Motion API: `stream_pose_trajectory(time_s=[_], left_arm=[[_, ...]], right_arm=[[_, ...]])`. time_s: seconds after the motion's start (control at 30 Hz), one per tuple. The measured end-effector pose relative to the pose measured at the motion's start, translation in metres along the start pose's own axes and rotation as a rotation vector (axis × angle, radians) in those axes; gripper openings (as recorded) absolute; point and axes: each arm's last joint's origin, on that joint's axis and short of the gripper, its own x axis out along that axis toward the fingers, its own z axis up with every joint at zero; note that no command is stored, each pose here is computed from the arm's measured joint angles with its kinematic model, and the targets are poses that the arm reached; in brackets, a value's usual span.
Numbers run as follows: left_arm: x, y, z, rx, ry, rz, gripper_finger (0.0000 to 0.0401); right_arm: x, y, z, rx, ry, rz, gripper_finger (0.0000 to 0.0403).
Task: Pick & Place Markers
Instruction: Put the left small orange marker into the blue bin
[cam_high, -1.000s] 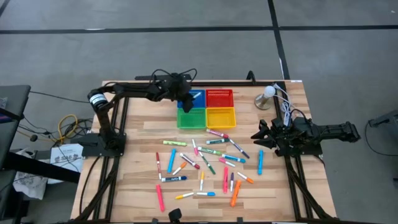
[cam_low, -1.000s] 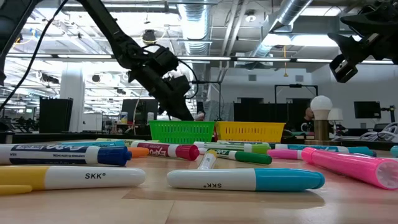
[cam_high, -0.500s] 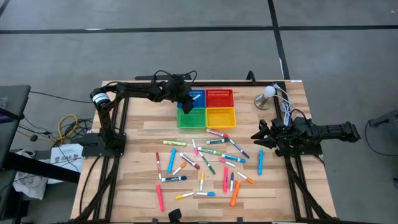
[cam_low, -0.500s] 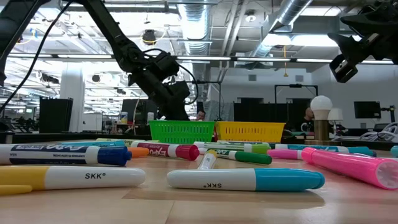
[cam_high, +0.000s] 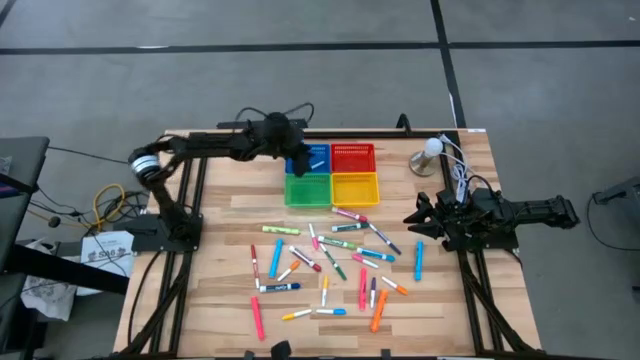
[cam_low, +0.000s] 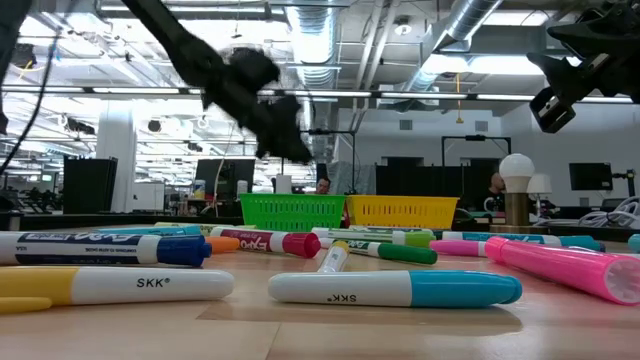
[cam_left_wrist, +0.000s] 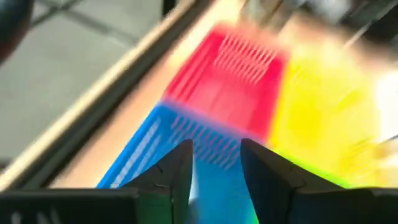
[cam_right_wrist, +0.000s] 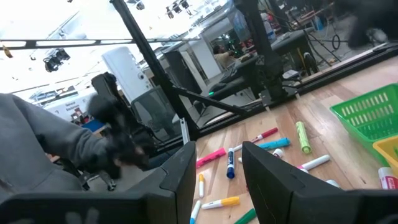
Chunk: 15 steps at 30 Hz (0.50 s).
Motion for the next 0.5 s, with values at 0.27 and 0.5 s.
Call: stream_pose_trajectory(time_s=[0.27, 0.5], left_arm=[[-0.071, -0.080, 0.032, 0.015, -0.189, -0.229, 0.0135], [-0.117, -0.146, 0.018, 0.089, -0.235, -0.450, 0.0135]], right_arm=[[0.000, 0.000, 0.000, 0.000, 0.000, -0.001, 0.0120], [0.000, 0.000, 0.000, 0.000, -0.001, -0.001, 0.0120]])
